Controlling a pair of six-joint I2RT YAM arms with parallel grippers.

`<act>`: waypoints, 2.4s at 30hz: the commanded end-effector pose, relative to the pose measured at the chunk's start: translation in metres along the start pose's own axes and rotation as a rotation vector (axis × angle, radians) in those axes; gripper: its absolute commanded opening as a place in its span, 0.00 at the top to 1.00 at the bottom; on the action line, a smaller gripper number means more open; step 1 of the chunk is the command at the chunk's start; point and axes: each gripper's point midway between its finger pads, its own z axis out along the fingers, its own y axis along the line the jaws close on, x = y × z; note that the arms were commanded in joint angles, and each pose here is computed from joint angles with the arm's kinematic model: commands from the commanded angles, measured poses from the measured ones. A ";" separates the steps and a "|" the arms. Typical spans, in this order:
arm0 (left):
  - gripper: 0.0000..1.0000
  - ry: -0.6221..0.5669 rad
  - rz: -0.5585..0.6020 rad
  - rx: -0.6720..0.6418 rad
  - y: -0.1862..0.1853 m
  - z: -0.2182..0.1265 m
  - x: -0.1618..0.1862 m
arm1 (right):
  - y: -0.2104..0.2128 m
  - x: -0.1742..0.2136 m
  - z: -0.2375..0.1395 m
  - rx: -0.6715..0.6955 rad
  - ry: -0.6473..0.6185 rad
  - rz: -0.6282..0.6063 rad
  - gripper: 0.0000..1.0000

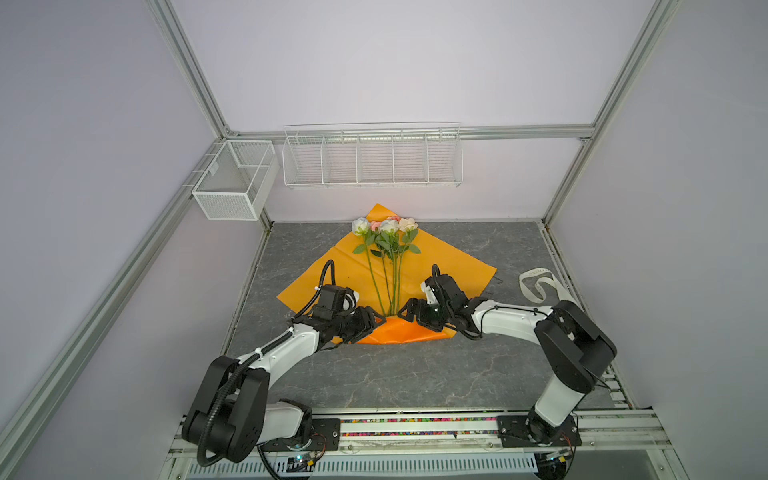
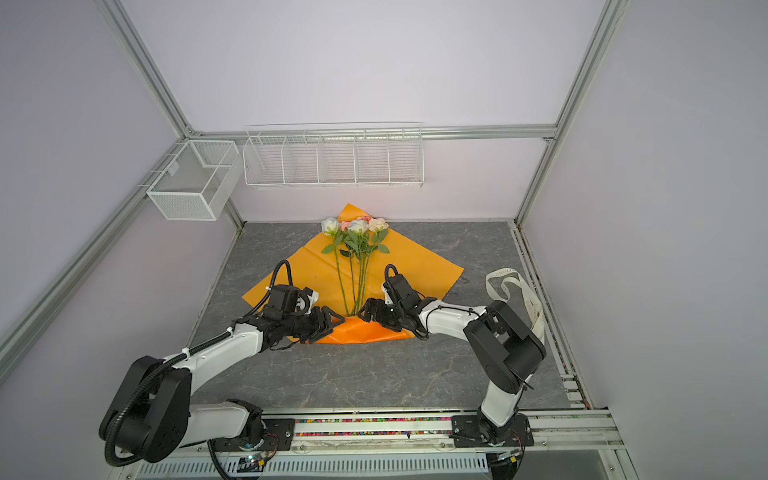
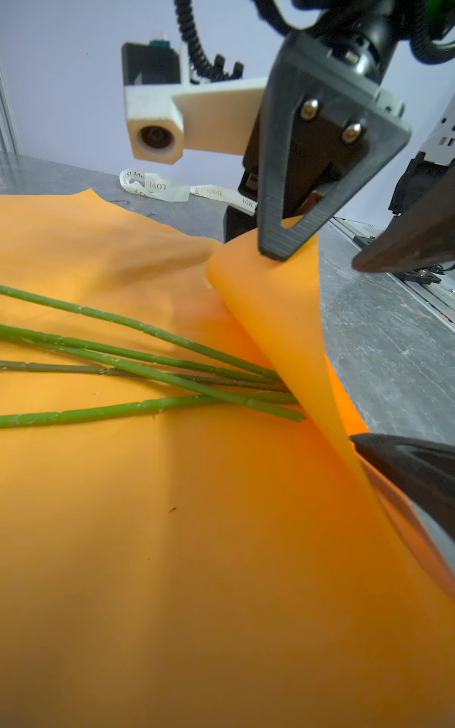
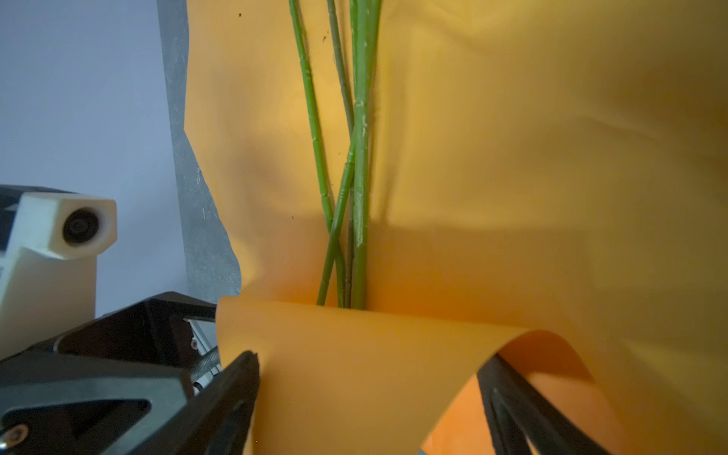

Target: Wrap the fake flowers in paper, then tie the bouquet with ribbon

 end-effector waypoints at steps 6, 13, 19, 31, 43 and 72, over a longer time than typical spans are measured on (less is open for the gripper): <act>0.35 -0.026 0.035 -0.029 0.004 0.012 -0.015 | 0.012 -0.008 -0.047 0.032 -0.087 -0.105 0.00; 0.34 -0.024 0.042 -0.046 0.006 0.011 -0.014 | 0.027 0.021 -0.037 0.027 0.000 -0.198 0.24; 0.35 -0.004 0.040 -0.045 0.005 0.009 -0.010 | 0.007 0.044 -0.005 0.199 0.118 -0.246 0.67; 0.70 0.029 0.037 -0.110 0.024 0.000 0.010 | -0.048 0.055 0.008 0.425 0.200 -0.208 0.80; 0.82 0.010 -0.026 -0.287 0.065 0.000 0.010 | -0.053 0.058 0.004 0.467 0.228 -0.232 0.73; 0.86 -0.011 -0.105 -0.429 0.115 -0.026 0.023 | -0.102 0.060 -0.049 0.647 0.243 -0.186 0.70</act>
